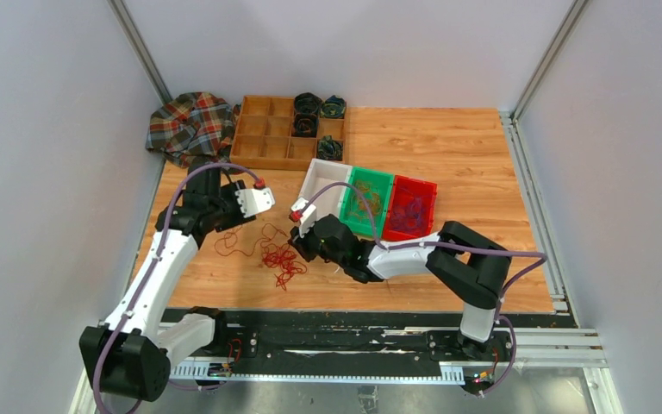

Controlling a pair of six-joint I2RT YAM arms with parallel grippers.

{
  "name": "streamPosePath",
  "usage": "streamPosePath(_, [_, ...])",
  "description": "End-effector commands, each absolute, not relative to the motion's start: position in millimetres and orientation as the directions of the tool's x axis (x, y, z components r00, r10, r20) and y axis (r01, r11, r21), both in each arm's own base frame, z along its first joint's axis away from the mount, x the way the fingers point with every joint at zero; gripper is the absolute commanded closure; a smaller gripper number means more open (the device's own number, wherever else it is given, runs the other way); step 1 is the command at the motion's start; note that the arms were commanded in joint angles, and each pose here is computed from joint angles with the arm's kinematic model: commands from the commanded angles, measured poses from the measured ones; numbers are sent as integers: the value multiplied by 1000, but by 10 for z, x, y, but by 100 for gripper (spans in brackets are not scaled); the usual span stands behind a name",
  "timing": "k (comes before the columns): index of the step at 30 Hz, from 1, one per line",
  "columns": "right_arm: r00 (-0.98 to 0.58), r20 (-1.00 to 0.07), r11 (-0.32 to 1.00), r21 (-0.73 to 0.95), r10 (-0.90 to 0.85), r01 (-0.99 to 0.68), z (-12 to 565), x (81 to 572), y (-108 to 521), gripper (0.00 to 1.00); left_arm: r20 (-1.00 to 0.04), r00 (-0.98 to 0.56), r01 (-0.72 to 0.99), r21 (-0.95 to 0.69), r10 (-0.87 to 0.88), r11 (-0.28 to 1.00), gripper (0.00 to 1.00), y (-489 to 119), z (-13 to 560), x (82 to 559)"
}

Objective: Untangle the cables

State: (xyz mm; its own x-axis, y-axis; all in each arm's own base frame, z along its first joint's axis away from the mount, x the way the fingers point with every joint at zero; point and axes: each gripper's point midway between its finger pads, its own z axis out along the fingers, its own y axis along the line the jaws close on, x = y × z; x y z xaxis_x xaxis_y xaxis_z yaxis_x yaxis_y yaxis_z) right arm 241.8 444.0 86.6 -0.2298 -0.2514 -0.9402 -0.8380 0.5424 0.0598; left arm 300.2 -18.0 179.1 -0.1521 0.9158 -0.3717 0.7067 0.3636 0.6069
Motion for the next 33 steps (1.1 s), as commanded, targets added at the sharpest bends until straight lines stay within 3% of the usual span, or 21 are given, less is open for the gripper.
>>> streamPosePath(1, [-225, -963, 578, 100, -149, -810, 1142, 2492, 4359, 85, -374, -37, 844, 485, 927, 229, 40, -387, 1399, 2745])
streamPosePath(4, [-231, -962, 588, 105, -144, -802, 1121, 2475, 4295, 84, -337, -47, 882, 429, 940, 198, 31, -360, 1256, 2731])
streamPosePath(7, [-234, -961, 598, 102, -148, -795, 1090, 2484, 4261, 84, -392, -65, 933, 303, 918, 196, 14, -501, 1175, 2607])
streamPosePath(9, [-239, -959, 602, 103, -150, -792, 1067, 2487, 4244, 84, -437, -62, 954, 238, 897, 182, 12, -628, 1120, 2496])
streamPosePath(14, [-246, -960, 609, 114, -138, -785, 1082, 2500, 4207, 84, -439, -19, 977, 181, 899, 109, 12, -791, 902, 2347])
streamPosePath(28, [-281, -956, 622, 168, -87, -765, 1064, 2481, 4141, 84, -483, -32, 971, 192, 875, 142, 23, -1016, 623, 2856])
streamPosePath(31, [-290, -954, 620, 185, -71, -762, 1065, 2485, 4143, 85, -477, -20, 976, 181, 879, 120, 34, -1035, 565, 2847])
streamPosePath(33, [-297, -953, 617, 198, -61, -761, 1061, 2482, 4147, 85, -466, -10, 978, 181, 885, 106, 49, -1020, 528, 2840])
